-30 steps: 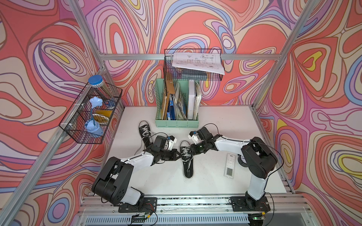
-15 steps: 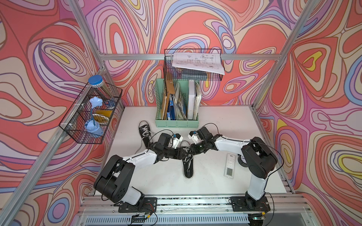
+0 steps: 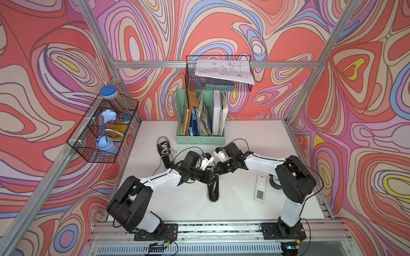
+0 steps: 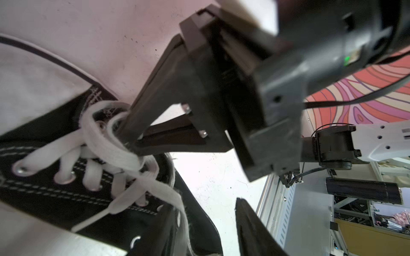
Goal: Tie the shoes
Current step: Cross the shoelace with the shoelace.
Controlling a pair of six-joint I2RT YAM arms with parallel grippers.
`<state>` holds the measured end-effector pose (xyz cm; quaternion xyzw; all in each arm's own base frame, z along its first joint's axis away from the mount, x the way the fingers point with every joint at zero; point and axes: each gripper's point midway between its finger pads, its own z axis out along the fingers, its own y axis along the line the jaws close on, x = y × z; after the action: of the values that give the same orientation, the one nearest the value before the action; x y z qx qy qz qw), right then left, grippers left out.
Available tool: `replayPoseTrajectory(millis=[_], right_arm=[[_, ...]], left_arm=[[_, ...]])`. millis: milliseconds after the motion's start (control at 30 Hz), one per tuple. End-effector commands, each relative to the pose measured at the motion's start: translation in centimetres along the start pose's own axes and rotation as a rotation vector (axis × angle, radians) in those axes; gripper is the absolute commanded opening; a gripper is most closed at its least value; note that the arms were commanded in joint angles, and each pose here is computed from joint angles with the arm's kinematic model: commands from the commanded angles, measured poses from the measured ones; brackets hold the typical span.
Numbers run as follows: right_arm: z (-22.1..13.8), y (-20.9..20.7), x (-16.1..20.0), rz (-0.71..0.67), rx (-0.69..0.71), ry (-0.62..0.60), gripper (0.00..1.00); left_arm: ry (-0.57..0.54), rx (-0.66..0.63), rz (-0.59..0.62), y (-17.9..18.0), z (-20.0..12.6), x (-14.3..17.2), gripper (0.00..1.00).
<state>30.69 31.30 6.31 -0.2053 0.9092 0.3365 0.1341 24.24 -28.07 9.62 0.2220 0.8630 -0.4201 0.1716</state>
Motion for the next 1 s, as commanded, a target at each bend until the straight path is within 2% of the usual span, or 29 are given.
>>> replayPoseTrajectory(millis=[0,167,300,433,600,967], right_arm=[[-2.3,1.6,-1.3,-0.020,-0.055,-0.069,0.00],[-1.8,2.1,-1.1,0.005,-0.108,-0.062,0.00],[-1.6,2.3,-1.2,0.021,-0.129,-0.075,0.00],[-1.6,3.3,-1.4,0.057,-0.205,-0.093,0.00],[-1.6,3.7,-1.6,0.097,-0.237,-0.119,0.00],[0.7,3.5,-1.5,0.175,-0.261,-0.120,0.00]], left_arm=[[-0.008,-0.042,0.034,0.0,-0.7,-0.5,0.52],[-0.020,-0.061,0.030,0.1,-1.0,-0.9,0.56],[-0.024,-0.029,0.024,-0.5,-0.9,-1.0,0.56],[-0.078,-0.002,0.008,-1.3,-1.4,-2.0,0.55],[-0.139,-0.009,-0.003,-1.9,-2.3,-3.1,0.54],[-0.123,0.013,0.027,-2.8,-3.0,-2.8,0.60]])
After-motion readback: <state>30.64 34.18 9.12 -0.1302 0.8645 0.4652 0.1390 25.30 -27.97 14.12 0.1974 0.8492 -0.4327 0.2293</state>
